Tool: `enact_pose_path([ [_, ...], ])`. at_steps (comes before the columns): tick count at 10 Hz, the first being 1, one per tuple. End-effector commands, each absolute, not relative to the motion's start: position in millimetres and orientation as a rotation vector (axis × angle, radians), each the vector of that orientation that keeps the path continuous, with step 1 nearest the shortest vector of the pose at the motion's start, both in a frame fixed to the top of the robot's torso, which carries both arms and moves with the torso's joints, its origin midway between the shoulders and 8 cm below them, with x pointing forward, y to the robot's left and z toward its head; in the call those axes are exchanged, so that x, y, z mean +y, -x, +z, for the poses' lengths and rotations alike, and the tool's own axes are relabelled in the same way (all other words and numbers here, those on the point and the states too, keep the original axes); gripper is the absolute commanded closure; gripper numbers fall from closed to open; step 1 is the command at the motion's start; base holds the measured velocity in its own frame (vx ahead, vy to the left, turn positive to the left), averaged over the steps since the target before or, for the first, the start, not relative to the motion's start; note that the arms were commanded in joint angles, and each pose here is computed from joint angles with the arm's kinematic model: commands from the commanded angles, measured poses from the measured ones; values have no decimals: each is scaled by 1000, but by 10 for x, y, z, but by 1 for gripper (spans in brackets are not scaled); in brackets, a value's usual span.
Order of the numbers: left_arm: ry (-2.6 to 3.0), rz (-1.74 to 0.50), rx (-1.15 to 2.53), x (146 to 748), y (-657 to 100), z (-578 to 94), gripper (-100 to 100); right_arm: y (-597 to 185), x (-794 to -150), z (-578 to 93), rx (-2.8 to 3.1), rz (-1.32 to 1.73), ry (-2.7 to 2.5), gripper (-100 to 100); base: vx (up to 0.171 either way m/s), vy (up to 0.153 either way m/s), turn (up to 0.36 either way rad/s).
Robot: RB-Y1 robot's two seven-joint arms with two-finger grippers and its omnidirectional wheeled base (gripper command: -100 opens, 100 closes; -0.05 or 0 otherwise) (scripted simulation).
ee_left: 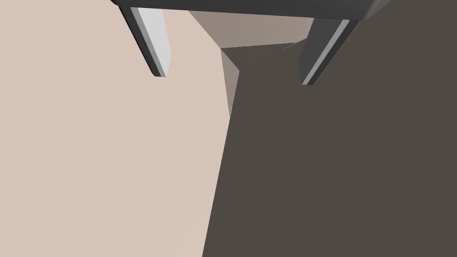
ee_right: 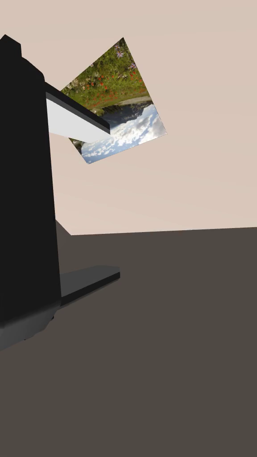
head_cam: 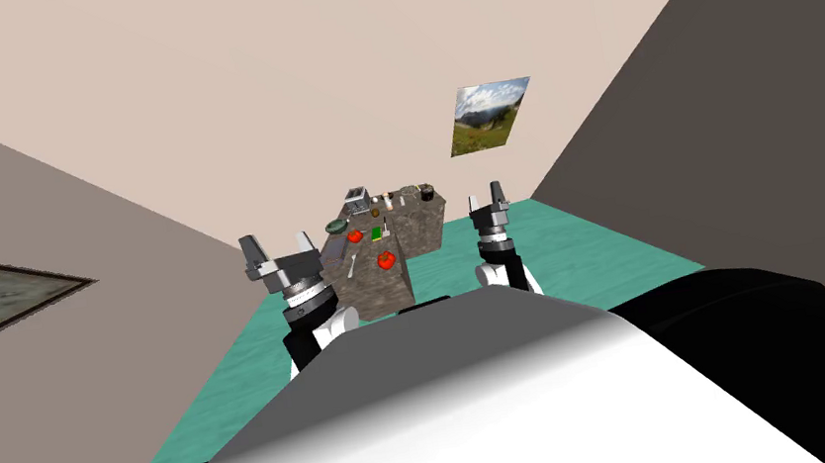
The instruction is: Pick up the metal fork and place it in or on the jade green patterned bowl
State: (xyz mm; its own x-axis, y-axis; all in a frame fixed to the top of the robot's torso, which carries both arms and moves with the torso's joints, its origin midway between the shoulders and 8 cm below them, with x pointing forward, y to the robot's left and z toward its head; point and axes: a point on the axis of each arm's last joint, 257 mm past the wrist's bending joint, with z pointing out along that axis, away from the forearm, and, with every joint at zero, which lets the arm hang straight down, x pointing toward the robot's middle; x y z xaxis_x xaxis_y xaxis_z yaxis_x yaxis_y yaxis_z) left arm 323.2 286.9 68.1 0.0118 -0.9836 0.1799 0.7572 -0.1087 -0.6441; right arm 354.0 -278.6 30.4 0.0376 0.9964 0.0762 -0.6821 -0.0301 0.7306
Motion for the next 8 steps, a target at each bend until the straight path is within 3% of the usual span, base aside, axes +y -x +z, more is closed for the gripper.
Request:
enact_pose_path([
  [1,671,-1523,468,2831,-3239,653,-100,-3540,-2786,304,572,1469,-709,0,-12,4,-58],
  [4,586,-1423,597,2761,-3241,538,-100,-3540,-2786,304,572,1469,-709,0,-43,19,-144],
  [8,413,-1199,800,2703,-3192,274,-100,-3541,-2786,304,572,1469,-709,0,-94,29,-236],
])
